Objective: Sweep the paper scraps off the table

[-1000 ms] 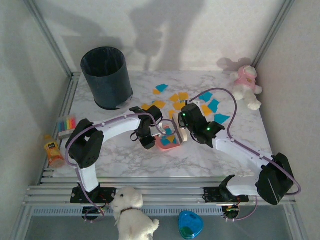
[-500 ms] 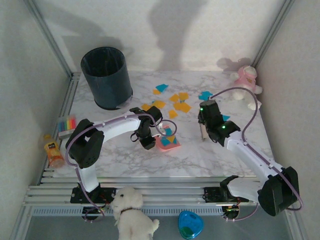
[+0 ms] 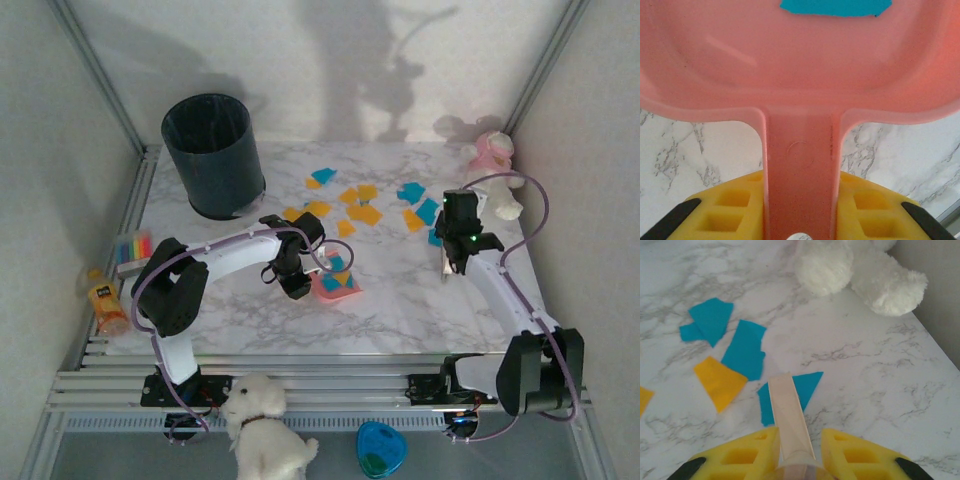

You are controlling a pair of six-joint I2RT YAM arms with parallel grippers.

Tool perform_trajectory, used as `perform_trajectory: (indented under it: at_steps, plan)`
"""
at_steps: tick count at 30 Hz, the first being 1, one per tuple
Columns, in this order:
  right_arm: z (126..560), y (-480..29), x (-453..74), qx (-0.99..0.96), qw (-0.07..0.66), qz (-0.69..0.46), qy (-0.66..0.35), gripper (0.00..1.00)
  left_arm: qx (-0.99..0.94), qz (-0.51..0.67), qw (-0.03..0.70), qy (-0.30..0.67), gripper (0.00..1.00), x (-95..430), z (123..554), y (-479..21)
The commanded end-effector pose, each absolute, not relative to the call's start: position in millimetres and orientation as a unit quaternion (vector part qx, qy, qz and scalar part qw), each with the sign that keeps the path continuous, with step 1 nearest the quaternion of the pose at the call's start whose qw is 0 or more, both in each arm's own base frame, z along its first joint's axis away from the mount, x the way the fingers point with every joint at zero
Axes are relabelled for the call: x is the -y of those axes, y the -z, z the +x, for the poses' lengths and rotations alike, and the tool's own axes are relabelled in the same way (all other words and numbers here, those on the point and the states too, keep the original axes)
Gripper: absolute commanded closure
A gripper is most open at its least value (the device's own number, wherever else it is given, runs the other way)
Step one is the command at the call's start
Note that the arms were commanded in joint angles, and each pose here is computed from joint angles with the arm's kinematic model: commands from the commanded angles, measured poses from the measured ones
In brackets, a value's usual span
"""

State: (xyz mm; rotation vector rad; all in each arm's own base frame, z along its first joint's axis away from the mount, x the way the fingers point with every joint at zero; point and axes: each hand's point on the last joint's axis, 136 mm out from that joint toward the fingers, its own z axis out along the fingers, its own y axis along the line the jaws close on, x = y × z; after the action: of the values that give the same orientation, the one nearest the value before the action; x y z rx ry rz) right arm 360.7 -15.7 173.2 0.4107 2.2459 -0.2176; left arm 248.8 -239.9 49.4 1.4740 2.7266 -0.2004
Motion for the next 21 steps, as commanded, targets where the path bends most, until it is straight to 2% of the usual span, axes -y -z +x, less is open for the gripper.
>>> perform_trajectory:
  at_steps: [1,8,15,21]
  plan:
    - [381.0,-193.1,17.9,-0.882,0.438,0.157,0.073,1.00,-0.875,0.481,0.003,0.053,1.00,235.5,243.4,-48.8]
    - [386.3,-181.9,11.3,-0.904,0.400,0.133,0.064,1.00,-0.874,0.482,0.006,0.052,1.00,236.6,246.0,-49.4]
    - [371.1,-163.3,-3.2,-0.936,0.334,0.107,0.036,1.00,-0.872,0.486,0.007,0.055,1.00,237.4,245.6,-50.4]
    - [353.9,-158.2,-21.7,-0.947,0.310,0.085,0.008,1.00,-0.871,0.487,0.010,0.058,1.00,239.4,246.5,-50.5]
